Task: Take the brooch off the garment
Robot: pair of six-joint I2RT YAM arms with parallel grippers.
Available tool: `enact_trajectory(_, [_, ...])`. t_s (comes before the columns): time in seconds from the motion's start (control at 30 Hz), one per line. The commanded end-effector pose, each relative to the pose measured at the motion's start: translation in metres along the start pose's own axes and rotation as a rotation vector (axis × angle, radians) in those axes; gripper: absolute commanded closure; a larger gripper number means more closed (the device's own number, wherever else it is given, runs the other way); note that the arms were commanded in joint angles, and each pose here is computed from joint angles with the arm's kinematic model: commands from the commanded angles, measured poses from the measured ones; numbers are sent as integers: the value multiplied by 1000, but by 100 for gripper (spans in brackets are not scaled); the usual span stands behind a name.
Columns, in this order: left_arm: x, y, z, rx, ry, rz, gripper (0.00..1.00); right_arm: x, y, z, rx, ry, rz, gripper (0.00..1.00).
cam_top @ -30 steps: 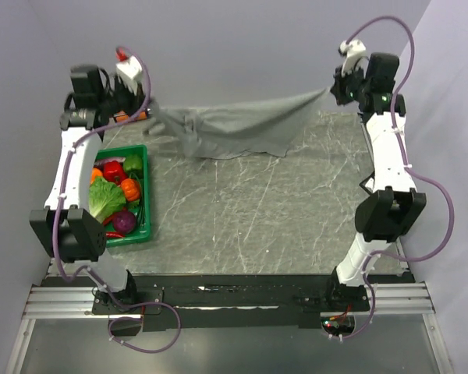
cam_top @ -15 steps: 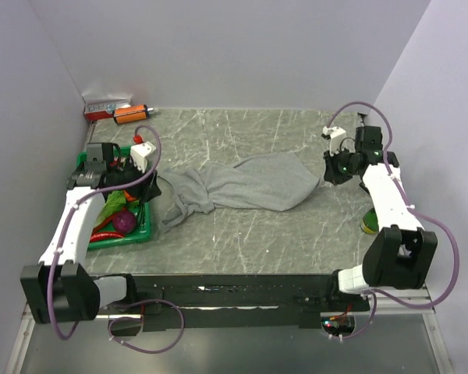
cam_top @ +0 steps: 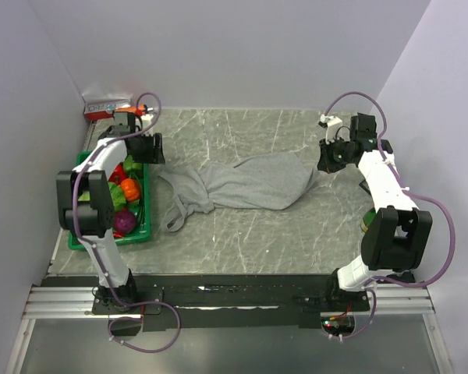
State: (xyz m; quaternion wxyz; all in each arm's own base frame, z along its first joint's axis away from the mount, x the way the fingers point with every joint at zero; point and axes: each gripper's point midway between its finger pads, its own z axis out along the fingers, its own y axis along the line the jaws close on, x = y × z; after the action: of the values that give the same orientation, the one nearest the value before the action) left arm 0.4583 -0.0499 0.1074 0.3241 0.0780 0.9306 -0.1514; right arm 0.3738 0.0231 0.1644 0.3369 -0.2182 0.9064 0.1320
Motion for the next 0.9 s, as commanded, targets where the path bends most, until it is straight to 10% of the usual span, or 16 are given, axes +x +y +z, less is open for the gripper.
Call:
enact_trajectory(0.0, [-29,2,10,-122,-47,47,38,-23,1,-2,-11,-61,3,100])
enact_trajectory(0.53, [14,24,53,-257,180,61,47,-26,-2,-6,9,-65,-10,100])
enact_trajectory(0.87, [43,4,69,-130,298,42,70,-30,-8,0,15,-69,6,100])
